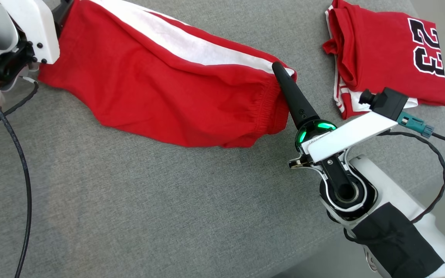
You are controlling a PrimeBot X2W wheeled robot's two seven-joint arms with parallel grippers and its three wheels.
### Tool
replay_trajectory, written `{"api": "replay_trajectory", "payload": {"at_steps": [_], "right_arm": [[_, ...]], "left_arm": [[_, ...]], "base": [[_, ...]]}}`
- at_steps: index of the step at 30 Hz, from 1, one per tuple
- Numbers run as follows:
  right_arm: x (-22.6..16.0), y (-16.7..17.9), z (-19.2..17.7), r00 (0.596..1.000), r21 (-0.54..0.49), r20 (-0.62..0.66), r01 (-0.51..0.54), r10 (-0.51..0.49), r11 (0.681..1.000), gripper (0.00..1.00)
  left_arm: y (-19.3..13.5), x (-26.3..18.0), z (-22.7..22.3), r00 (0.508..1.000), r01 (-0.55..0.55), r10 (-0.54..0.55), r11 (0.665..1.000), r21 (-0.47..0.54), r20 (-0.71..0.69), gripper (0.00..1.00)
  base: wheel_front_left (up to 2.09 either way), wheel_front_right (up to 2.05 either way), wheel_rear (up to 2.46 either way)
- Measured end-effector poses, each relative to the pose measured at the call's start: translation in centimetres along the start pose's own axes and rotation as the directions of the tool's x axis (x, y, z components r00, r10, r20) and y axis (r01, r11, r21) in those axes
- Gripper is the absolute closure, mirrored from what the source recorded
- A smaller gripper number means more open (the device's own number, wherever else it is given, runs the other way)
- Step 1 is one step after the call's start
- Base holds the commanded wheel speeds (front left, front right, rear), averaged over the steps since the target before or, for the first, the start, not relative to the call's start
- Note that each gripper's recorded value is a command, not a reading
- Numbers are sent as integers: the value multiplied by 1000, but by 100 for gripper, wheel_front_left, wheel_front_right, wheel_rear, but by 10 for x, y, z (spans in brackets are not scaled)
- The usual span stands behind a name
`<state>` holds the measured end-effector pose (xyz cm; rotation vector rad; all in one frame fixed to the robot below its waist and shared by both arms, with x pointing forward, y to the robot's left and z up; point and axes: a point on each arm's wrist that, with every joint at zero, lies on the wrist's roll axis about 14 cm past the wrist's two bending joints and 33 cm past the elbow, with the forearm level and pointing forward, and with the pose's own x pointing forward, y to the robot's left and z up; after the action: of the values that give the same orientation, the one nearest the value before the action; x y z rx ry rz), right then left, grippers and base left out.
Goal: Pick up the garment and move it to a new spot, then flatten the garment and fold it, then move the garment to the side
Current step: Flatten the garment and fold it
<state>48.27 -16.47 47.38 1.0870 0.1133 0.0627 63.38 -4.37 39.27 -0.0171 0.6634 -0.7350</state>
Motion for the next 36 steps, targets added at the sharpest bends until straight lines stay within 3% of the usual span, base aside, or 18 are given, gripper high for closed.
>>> {"api": "replay_trajectory", "payload": {"at_steps": [19, 36], "right_arm": [[-18, -20, -4, 989, -45, -126, 72, -78, 996, 0], [-58, -34, 13, 985, -112, -139, 90, -106, 990, 0]], "left_arm": [[-7, -43, -1, 1000, 13, -12, 998, -67, 17, 0], [-4, -30, -41, 991, 48, -64, 990, -134, -121, 0]], "base": [[0, 0, 0], [0, 0, 0]]}}
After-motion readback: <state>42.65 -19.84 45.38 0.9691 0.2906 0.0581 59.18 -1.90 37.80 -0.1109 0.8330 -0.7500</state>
